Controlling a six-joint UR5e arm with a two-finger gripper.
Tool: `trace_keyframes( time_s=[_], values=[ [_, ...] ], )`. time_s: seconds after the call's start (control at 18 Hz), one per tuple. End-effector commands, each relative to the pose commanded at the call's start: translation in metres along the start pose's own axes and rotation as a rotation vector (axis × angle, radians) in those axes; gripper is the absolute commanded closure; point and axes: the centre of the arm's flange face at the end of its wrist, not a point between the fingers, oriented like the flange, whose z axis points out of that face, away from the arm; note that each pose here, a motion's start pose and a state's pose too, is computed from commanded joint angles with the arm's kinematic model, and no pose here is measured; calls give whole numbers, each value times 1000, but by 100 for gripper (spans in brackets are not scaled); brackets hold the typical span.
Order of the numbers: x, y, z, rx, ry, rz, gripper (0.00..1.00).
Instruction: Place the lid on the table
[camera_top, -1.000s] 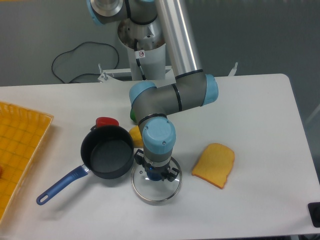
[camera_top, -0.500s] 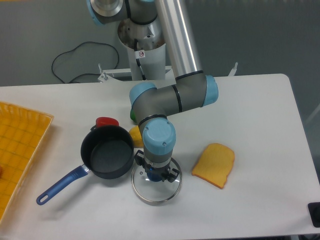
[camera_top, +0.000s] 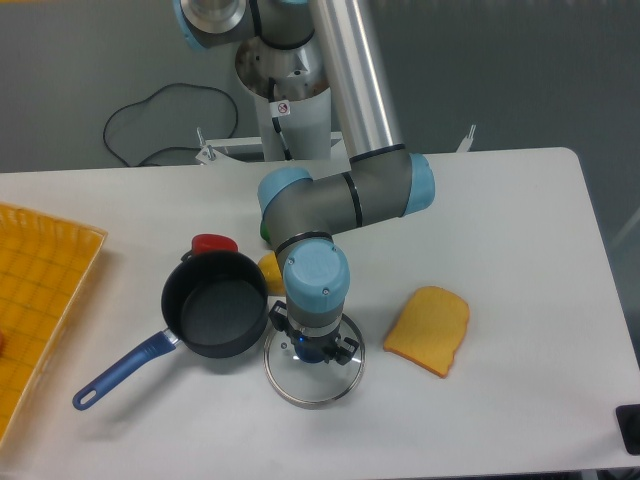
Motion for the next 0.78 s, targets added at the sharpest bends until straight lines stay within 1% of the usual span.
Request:
trace_keyframes(
  time_s=[0.06, 0.17, 0.22, 0.28, 0.33, 0.44, 0.61, 0.67, 0.72, 0.78],
  values=[
    [0, 0, 1, -1, 1, 0, 39],
    [-1, -1, 1, 0, 0, 0, 39],
    [-1, -1, 1, 0, 0, 0, 33],
    [-1, -1, 1, 3, -3, 0, 22],
    [-1, -1, 1, 2, -4, 0, 20],
    [-1, 0, 1, -8, -16, 2, 20],
    [-1, 0, 1, -9, -15, 2, 19],
    [-2, -1, -2, -4, -20, 3, 11],
    [-3, -2, -4, 1, -25, 3, 1],
    [-4, -2, -11, 8, -33, 4, 0]
  ],
)
